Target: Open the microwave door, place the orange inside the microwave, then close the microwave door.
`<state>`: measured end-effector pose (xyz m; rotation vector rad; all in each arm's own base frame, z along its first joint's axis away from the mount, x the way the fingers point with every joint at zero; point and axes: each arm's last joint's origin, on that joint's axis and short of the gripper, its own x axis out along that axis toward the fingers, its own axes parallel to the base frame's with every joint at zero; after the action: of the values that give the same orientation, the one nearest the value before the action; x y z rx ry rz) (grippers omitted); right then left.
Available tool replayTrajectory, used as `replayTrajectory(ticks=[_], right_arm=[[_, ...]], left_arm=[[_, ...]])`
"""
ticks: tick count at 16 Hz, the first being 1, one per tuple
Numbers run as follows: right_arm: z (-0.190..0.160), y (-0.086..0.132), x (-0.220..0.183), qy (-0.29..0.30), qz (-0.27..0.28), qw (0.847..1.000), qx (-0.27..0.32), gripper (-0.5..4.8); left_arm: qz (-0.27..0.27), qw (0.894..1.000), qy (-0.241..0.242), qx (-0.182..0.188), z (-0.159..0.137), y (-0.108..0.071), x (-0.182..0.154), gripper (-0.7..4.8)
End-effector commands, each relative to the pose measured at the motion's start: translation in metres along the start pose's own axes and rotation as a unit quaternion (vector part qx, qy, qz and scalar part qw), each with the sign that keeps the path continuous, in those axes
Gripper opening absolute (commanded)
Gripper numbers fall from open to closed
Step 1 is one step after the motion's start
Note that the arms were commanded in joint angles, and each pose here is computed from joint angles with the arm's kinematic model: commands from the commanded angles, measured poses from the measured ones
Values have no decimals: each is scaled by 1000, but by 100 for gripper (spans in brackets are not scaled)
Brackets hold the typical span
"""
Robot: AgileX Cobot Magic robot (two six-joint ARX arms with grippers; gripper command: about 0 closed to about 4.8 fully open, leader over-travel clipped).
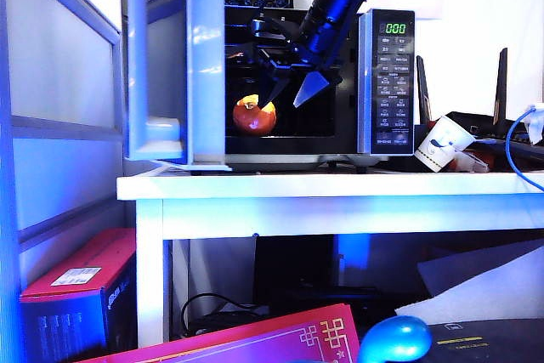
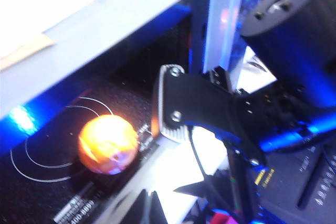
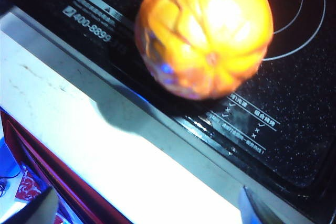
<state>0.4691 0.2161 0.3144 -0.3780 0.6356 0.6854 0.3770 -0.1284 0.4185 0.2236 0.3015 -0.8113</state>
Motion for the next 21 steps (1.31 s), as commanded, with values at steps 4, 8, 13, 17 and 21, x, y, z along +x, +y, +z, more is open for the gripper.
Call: replayTrajectory(ticks=[4, 8, 13, 17, 21], right_arm=[[4, 2, -8, -2, 1, 1000, 2, 479], [7, 2, -29, 19, -30, 999, -1, 479], [26, 6, -95, -6, -76, 997, -7, 479], [45, 11, -167, -71, -144, 987, -11, 479], [53, 18, -224, -129, -174, 976, -15, 281]], left_arm=[[12, 999, -49, 5, 21, -10, -28, -5], [35, 987, -155, 21, 56, -22, -69, -5], [40, 986, -163, 18, 66, -38, -105, -5], [42, 997, -60, -33, 49, -51, -122, -5], [72, 995, 33, -60, 31, -52, -122, -5]])
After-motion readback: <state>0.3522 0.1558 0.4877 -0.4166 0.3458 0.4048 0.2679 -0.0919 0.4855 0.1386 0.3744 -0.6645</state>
